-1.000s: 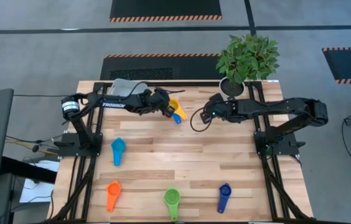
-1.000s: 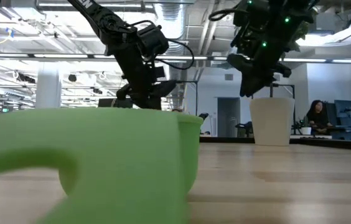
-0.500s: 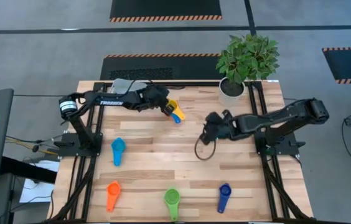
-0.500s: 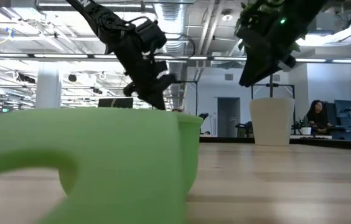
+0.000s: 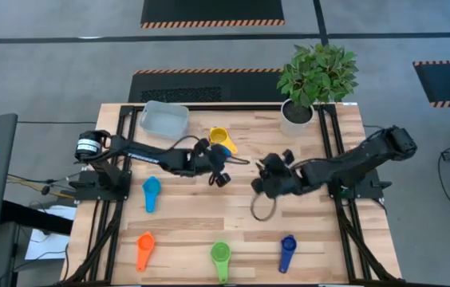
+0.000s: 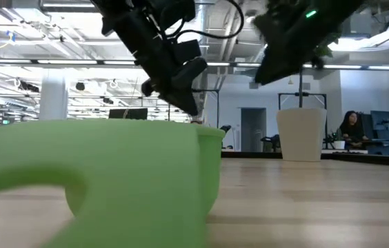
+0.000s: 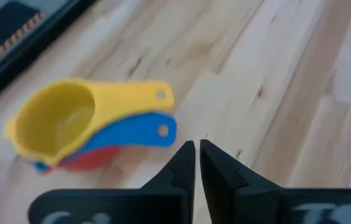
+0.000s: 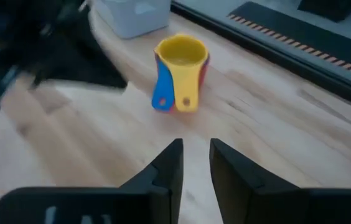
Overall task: Nest measuring cups in basket
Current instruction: Stack the yellow measuring cup on top of the blue measuring cup
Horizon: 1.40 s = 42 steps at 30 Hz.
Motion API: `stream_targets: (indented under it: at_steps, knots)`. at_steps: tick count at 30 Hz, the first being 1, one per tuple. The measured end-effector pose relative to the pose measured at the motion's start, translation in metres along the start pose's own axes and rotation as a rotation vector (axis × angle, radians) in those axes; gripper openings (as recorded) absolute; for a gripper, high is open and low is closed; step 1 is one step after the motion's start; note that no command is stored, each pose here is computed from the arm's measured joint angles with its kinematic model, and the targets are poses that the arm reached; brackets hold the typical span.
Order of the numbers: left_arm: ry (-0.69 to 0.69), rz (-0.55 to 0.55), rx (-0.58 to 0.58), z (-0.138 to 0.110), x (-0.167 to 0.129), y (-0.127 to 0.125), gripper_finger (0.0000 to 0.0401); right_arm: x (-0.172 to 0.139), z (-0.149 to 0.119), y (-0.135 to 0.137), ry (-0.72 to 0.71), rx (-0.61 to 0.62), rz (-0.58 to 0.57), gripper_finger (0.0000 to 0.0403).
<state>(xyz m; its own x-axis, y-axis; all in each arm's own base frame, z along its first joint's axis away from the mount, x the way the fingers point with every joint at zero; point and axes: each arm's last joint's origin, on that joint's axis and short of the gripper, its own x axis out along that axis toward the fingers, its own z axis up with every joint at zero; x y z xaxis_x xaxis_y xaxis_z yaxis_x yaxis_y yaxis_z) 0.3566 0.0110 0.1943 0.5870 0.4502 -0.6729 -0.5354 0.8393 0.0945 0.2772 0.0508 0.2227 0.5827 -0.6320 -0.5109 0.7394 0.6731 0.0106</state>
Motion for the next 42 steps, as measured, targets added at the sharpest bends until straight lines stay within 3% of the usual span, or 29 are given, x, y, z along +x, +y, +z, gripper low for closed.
stream_targets:
  at_steps: [8,15,20,25,33,42]
  knots:
    - [0.013,0.101,-0.056,-0.017,0.003,0.004,0.0001,0.061,0.006,0.003,0.029,-0.072,0.052,0.0065]
    - [-0.023,0.071,-0.126,-0.040,0.015,0.012,0.0000,0.102,-0.003,-0.002,0.049,-0.149,0.020,0.0020]
    - [-0.058,0.056,-0.106,-0.047,0.019,0.015,0.0000,0.126,-0.009,-0.006,0.052,-0.181,0.025,0.0008]
    - [-0.063,0.028,-0.126,-0.044,0.022,0.020,0.0000,0.139,-0.006,-0.018,0.070,-0.162,-0.006,0.0017]
    - [-0.045,-0.026,-0.153,-0.039,0.028,0.031,0.0000,0.153,0.006,-0.032,0.080,-0.127,0.120,0.0005]
    - [-0.027,-0.053,-0.209,-0.038,0.031,0.037,0.0000,0.169,0.011,-0.052,0.108,-0.088,0.117,0.0006]
